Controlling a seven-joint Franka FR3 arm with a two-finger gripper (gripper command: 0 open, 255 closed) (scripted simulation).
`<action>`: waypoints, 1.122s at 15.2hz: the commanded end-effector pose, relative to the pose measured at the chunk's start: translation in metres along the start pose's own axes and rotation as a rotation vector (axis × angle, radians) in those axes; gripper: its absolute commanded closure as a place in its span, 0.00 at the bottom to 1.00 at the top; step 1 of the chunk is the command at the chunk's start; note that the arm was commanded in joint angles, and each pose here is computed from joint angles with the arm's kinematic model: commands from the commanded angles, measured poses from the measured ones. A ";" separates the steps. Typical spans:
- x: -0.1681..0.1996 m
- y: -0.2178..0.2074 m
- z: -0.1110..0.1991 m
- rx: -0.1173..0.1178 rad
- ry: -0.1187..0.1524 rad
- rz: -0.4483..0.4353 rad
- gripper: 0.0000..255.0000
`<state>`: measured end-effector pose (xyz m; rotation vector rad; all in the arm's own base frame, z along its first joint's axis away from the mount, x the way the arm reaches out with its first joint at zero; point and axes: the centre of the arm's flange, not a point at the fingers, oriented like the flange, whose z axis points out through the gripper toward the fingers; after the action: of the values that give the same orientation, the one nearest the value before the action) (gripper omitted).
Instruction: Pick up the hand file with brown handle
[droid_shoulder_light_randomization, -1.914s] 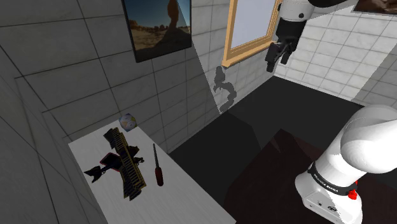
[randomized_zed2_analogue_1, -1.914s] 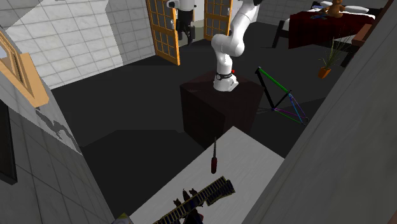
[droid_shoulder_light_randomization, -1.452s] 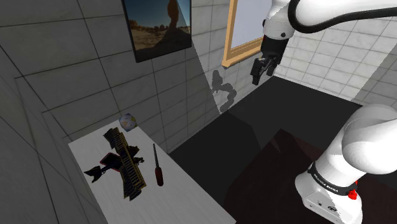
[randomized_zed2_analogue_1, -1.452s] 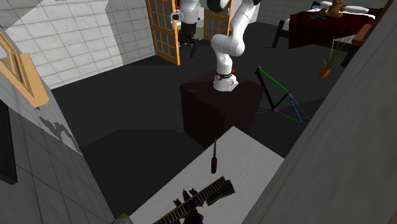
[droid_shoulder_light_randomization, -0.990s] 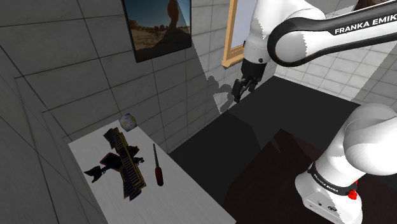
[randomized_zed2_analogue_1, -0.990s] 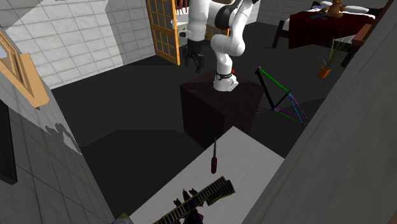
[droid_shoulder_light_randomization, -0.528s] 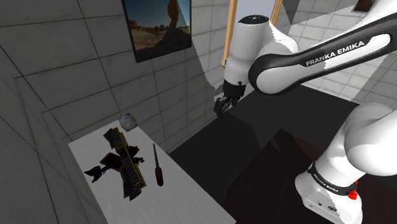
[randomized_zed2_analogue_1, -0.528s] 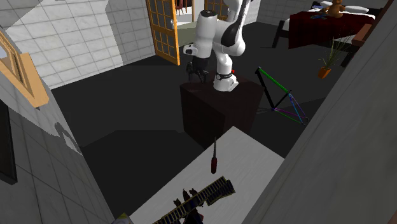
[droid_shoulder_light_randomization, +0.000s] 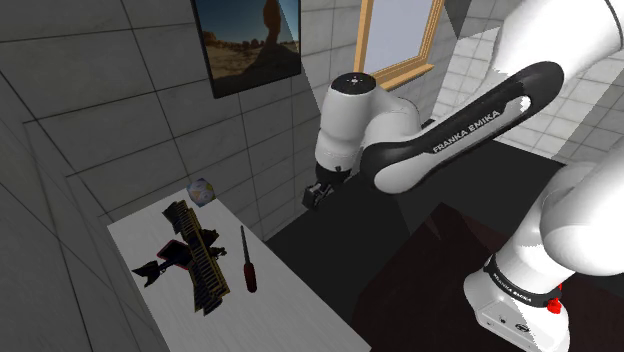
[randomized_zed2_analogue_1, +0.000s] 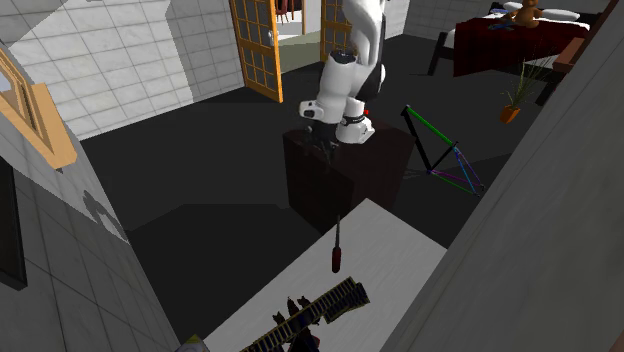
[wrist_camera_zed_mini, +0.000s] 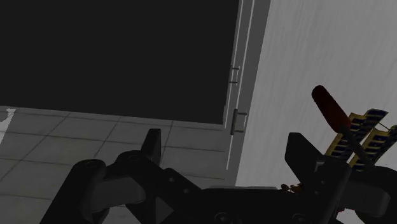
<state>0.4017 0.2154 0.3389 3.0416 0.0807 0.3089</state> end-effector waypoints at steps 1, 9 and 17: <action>0.002 -0.021 0.017 0.004 0.015 -0.010 0.00; 0.016 -0.102 0.080 0.007 0.068 -0.052 0.00; 0.030 -0.184 0.142 0.011 0.121 -0.095 0.00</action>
<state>0.4493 0.3805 0.1974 3.0179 0.2252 0.4741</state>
